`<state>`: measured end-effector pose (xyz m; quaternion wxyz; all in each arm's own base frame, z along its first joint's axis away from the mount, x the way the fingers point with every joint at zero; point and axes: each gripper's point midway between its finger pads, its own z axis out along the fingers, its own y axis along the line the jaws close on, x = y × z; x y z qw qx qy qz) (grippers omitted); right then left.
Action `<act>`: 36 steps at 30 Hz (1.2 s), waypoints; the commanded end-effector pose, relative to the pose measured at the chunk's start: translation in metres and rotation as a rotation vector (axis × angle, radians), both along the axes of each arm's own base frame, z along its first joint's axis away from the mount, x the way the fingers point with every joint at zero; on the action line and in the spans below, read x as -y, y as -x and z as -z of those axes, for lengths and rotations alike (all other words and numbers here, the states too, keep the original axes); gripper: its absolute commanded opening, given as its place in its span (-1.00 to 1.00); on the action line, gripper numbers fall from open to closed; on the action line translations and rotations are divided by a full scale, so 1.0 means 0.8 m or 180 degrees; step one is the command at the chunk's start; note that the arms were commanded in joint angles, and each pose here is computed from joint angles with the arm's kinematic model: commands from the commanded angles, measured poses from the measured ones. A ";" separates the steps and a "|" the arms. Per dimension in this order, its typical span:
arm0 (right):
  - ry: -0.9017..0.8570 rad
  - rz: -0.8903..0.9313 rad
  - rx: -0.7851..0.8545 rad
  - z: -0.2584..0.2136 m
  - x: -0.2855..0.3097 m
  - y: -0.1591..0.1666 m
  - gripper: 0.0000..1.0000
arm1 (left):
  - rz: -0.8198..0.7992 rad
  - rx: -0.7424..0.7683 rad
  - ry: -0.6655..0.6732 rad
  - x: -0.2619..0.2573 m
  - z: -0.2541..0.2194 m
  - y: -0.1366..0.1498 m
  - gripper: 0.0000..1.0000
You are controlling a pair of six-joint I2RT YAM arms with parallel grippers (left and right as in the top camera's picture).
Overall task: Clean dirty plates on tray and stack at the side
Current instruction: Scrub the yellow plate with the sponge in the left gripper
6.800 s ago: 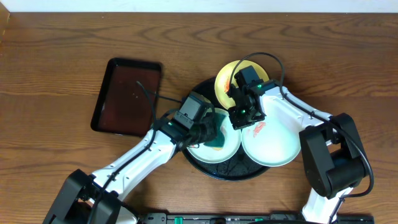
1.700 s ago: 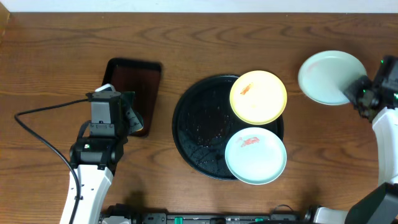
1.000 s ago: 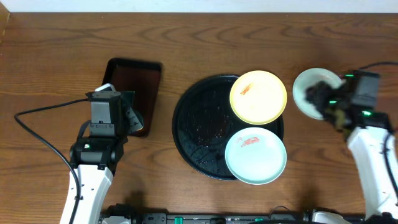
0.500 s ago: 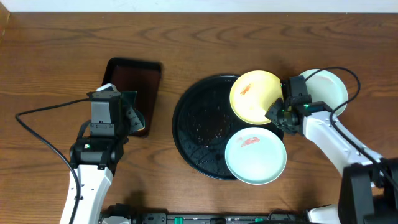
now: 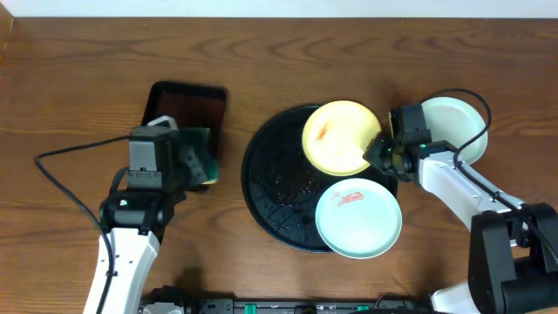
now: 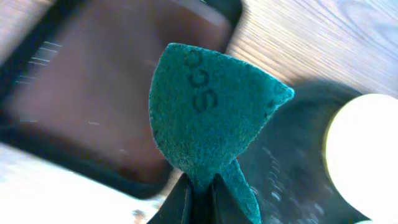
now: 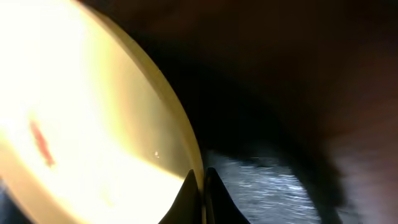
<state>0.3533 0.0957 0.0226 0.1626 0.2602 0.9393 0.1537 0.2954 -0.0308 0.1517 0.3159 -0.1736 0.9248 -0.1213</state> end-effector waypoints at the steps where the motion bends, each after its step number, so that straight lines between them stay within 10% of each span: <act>1: -0.0409 -0.0749 0.0178 -0.020 -0.069 0.002 -0.98 | 0.0730 -0.0131 0.0529 0.069 0.007 0.009 -0.85; 18: -0.0377 -0.0928 -0.0249 0.034 -0.122 0.041 -0.98 | 0.1162 -0.0533 0.0839 0.243 0.091 -0.001 -0.85; 32: -0.0337 -0.1009 -0.0327 0.037 -0.126 0.053 -0.98 | 0.0849 -0.0306 0.0579 0.245 0.170 -0.063 -0.85; 36: -0.0292 -0.0996 -0.0393 0.040 -0.122 0.058 -0.98 | 0.0683 -0.0178 -0.0098 0.199 0.183 -0.077 -0.86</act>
